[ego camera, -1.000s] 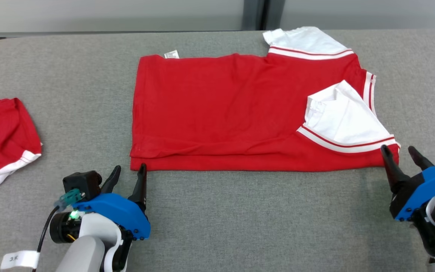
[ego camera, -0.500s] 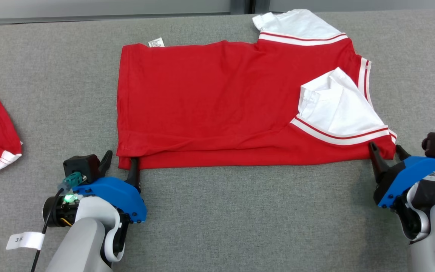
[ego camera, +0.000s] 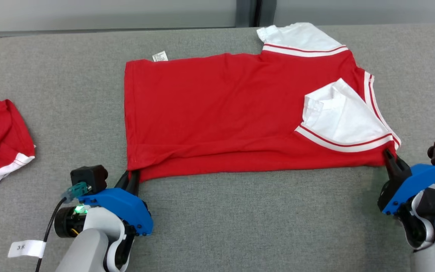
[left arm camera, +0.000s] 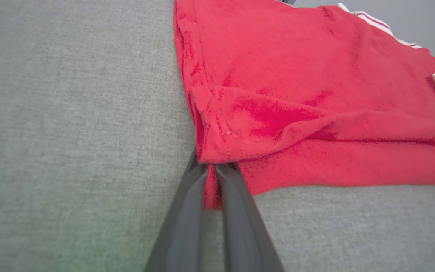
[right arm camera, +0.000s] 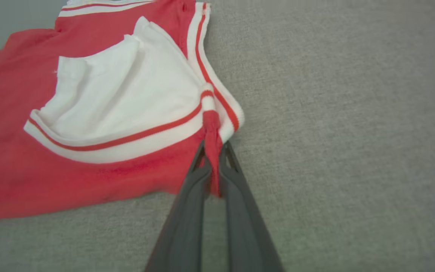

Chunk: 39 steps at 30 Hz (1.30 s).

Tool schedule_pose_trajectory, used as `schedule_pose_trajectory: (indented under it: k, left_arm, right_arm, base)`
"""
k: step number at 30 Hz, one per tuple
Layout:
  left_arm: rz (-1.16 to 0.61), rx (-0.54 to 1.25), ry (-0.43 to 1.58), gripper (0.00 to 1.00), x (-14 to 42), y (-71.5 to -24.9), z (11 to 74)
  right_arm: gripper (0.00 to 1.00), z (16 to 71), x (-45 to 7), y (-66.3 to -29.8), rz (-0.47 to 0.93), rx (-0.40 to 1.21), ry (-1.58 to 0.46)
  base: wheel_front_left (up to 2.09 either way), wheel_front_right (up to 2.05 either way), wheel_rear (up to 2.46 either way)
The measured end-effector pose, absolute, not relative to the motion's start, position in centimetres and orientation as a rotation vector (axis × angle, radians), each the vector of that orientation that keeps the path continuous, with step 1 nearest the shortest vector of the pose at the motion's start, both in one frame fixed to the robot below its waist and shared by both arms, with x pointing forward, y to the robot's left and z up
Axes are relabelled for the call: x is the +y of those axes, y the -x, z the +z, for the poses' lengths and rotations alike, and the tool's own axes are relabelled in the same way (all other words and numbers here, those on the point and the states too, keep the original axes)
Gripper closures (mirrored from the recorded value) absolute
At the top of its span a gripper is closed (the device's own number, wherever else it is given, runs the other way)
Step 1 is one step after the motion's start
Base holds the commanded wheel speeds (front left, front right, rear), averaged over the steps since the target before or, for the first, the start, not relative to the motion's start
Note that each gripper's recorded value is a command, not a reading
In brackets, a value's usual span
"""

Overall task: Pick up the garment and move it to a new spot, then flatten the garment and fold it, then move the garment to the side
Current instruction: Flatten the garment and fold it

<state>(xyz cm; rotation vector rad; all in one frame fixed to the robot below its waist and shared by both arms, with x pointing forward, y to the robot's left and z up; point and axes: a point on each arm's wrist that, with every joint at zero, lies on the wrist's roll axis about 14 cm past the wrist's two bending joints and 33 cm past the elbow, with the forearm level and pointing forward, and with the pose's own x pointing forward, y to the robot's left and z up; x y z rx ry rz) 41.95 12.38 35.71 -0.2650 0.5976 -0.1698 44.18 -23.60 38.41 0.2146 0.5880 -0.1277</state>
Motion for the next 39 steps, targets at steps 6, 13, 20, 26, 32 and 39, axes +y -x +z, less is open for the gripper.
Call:
schedule_pose_trajectory:
  k: [6,13,20,26,32,39]
  left_arm:
    - [-0.181,0.572,0.294,1.0,13.1,-40.0,38.1]
    - [-0.183,0.683,0.266,1.0,14.1,-35.7,37.9]
    - [-0.15,0.805,0.258,0.0,14.7,-32.4,36.1]
    - [-0.141,0.782,0.263,0.0,14.7,-32.6,36.7]
    - [-0.17,0.676,0.202,0.0,15.3,-36.9,39.5]
    - [-0.211,0.646,0.086,0.0,15.3,-44.0,40.8]
  right_arm:
    - [1.0,41.1,-24.3,-41.0,-0.133,0.551,-0.215]
    - [1.0,41.4,-25.2,-35.9,-0.156,0.597,-0.267]
    - [0.0,39.2,-24.3,-33.1,-0.143,0.687,-0.332]
    - [0.0,39.7,-23.8,-34.1,-0.123,0.667,-0.306]
    - [0.0,45.5,-23.1,-39.9,-0.06,0.525,-0.183]
    - [0.0,48.5,-21.8,-47.1,0.052,0.522,-0.078]
  base:
    - [0.0,0.0,0.0]
    - [0.0,0.0,0.0]
    - [0.0,0.0,0.0]
    - [0.0,0.0,0.0]
    - [0.0,0.0,0.0]
    - [0.0,0.0,0.0]
